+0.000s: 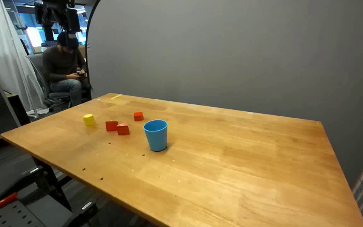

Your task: Pick the yellow block and put it in the cup

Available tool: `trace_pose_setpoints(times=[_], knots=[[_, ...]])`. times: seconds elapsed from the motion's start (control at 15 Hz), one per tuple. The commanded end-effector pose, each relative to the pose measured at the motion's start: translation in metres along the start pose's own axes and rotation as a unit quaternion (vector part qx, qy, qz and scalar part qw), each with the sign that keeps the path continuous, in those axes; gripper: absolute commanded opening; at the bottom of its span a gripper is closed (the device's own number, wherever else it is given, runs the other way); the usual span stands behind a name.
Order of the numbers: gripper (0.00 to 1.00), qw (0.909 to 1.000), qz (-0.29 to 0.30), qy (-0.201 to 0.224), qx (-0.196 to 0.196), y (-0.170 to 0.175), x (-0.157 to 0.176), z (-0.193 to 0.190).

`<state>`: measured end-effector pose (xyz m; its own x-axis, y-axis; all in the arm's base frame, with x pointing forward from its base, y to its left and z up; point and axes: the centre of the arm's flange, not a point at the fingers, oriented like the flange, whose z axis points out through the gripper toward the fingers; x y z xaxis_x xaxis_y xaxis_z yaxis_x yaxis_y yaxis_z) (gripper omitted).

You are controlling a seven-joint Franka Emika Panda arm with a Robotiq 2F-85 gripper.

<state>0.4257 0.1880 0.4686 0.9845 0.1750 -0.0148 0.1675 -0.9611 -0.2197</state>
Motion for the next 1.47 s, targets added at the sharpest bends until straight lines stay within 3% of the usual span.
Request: trace_pose_setpoints(times=[0.0,0.27,0.47,0.67,0.93,1.13,1.4], knots=[[1.0,1.0,0.0,0.002,0.0,0.0,0.001,-0.001],[1.0,0.9987,0.025,-0.007,-0.043,-0.018,0.026,0.004],[1.0,0.9918,0.019,-0.025,-0.124,-0.06,0.072,0.039],[1.0,0.9863,-0.013,-0.045,-0.158,-0.098,0.102,0.079],[1.0,0.9862,-0.03,-0.071,-0.147,-0.116,0.145,0.143],[1.0,0.9907,-0.013,-0.089,-0.102,-0.105,0.166,0.183],[1.0,0.9922,0.027,-0.085,-0.087,-0.082,0.179,0.222]])
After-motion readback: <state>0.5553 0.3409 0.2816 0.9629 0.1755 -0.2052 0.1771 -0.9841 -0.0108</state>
